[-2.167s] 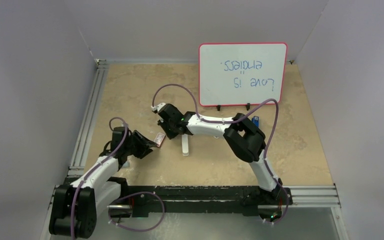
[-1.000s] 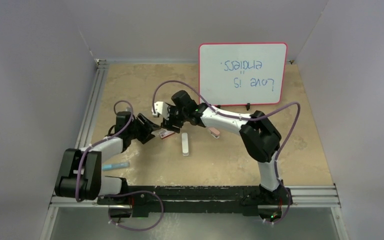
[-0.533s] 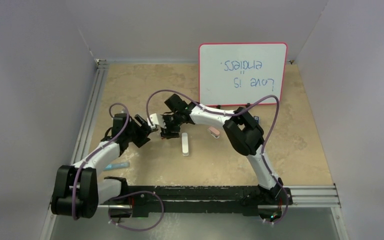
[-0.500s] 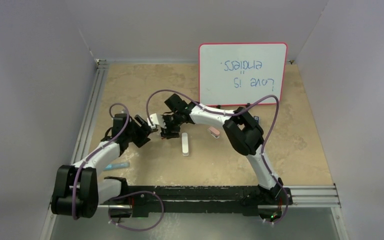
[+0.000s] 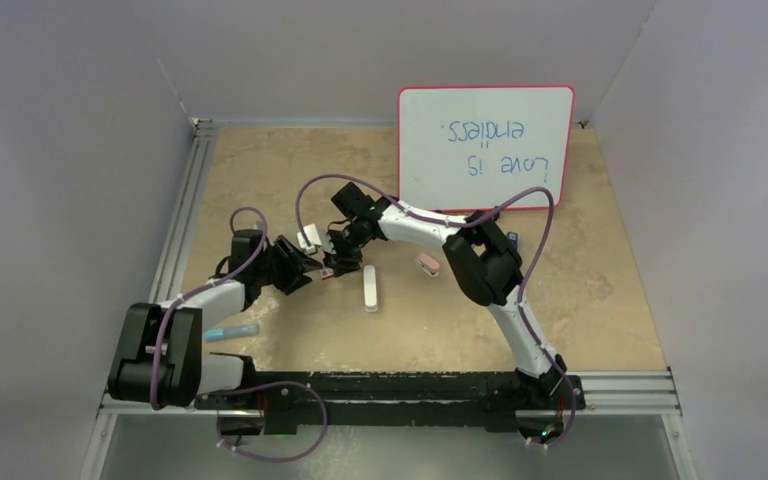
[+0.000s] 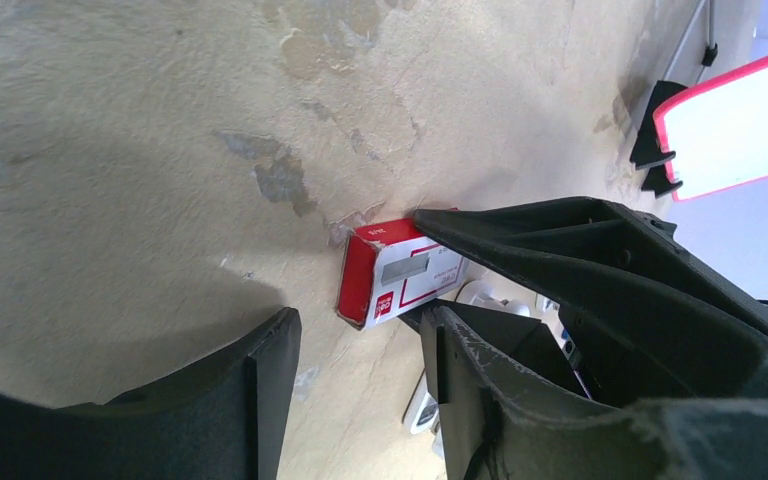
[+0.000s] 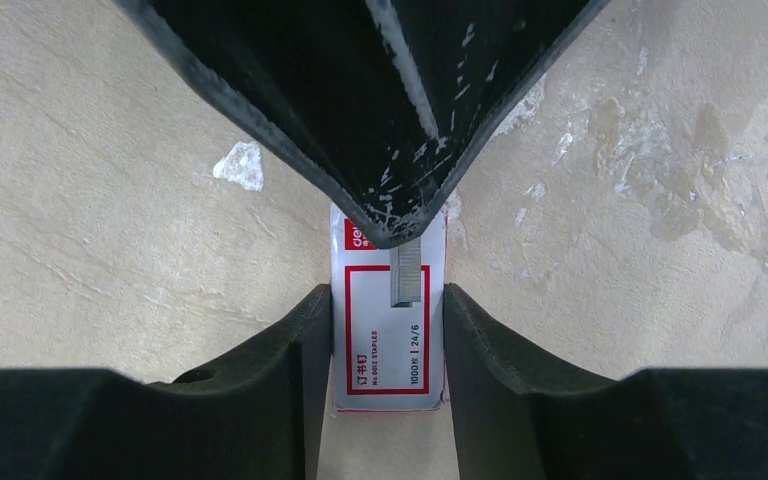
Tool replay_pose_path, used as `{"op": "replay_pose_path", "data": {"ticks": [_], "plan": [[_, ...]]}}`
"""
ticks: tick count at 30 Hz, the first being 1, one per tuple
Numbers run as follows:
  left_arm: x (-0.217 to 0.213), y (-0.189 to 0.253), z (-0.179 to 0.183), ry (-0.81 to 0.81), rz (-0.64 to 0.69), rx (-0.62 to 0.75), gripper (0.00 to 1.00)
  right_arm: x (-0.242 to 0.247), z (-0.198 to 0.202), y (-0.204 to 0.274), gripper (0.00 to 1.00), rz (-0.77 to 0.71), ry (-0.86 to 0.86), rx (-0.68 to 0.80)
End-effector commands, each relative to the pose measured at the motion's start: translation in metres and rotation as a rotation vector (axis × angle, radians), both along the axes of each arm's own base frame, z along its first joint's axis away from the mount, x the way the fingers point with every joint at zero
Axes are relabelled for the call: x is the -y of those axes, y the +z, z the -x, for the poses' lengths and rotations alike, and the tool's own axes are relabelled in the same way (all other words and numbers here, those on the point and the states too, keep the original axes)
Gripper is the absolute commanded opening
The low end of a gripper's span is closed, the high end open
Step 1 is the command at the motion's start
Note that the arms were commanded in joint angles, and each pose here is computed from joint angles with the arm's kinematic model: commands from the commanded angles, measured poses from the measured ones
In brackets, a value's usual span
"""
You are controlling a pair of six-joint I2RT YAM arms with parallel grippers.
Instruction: Load the staples into the stapler
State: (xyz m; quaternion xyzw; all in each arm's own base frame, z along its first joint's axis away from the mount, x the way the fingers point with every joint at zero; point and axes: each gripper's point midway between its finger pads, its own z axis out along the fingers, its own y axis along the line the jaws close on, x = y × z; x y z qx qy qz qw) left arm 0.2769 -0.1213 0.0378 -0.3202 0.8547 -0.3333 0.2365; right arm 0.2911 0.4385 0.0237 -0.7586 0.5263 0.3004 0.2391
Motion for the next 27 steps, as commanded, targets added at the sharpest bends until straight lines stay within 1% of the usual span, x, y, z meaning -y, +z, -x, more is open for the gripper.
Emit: {"op": "replay_pose_path", "data": {"ticks": [1,6,13,17,20,23,27], "plan": [[0.011,0.014,-0.014,-0.068,0.055,0.124,0.47,0.004,0.001,-0.002,0.42,0.007,0.0,0.002],[0.015,0.008,-0.016,-0.099,0.064,0.171,0.4,0.004,-0.001,-0.004,0.41,0.005,-0.016,0.005],[0.02,0.006,-0.013,-0.132,0.088,0.206,0.33,-0.001,-0.006,0.0,0.4,-0.019,-0.026,0.027],[0.019,0.007,-0.015,-0.134,0.077,0.222,0.3,-0.003,-0.007,0.0,0.4,-0.024,-0.028,0.026],[0.015,0.005,-0.018,-0.121,0.042,0.221,0.29,-0.003,-0.006,-0.002,0.4,-0.022,-0.026,0.026],[0.007,0.004,-0.021,-0.095,-0.009,0.223,0.31,-0.002,-0.007,-0.002,0.4,-0.016,-0.027,0.027],[0.008,0.008,-0.023,-0.105,-0.009,0.251,0.35,-0.002,-0.006,-0.003,0.4,-0.015,-0.025,0.026]]}}
